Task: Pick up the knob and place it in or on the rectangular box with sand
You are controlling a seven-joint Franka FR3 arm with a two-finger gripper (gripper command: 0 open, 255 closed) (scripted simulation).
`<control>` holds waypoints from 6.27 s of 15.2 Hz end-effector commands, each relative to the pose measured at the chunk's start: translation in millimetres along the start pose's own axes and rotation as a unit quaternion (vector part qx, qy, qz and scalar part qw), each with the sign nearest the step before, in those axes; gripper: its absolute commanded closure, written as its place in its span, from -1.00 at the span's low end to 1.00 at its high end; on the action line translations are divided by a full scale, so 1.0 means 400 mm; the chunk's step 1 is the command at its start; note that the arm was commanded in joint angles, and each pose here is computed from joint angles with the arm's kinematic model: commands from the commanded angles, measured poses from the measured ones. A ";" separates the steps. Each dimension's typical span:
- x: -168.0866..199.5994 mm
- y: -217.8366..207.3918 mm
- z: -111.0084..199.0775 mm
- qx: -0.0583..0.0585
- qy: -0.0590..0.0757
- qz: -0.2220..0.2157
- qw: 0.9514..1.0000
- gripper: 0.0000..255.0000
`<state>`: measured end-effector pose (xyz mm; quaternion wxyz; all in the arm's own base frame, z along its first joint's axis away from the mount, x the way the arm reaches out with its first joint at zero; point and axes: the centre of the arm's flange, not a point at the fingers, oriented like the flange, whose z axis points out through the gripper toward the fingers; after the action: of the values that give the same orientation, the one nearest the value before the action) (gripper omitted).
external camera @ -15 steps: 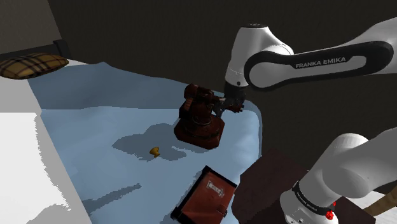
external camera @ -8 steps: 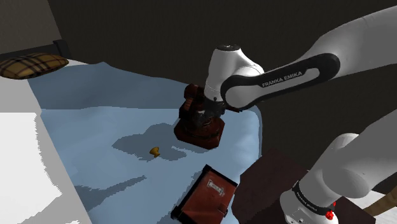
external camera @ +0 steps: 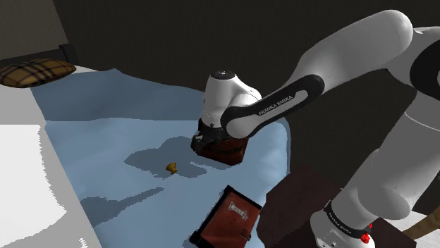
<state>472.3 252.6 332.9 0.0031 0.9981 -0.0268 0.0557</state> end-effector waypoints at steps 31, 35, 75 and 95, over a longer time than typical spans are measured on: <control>0.142 -0.285 0.397 0.016 0.022 -0.006 1.000 1.00; 0.142 -0.285 0.397 0.016 0.022 -0.006 1.000 1.00; -0.272 -0.176 0.060 0.016 0.022 -0.006 1.000 1.00; -0.649 -0.088 0.134 0.016 0.022 -0.006 1.000 1.00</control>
<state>223.1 299.3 255.1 -0.0116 0.9967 -0.0200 0.0781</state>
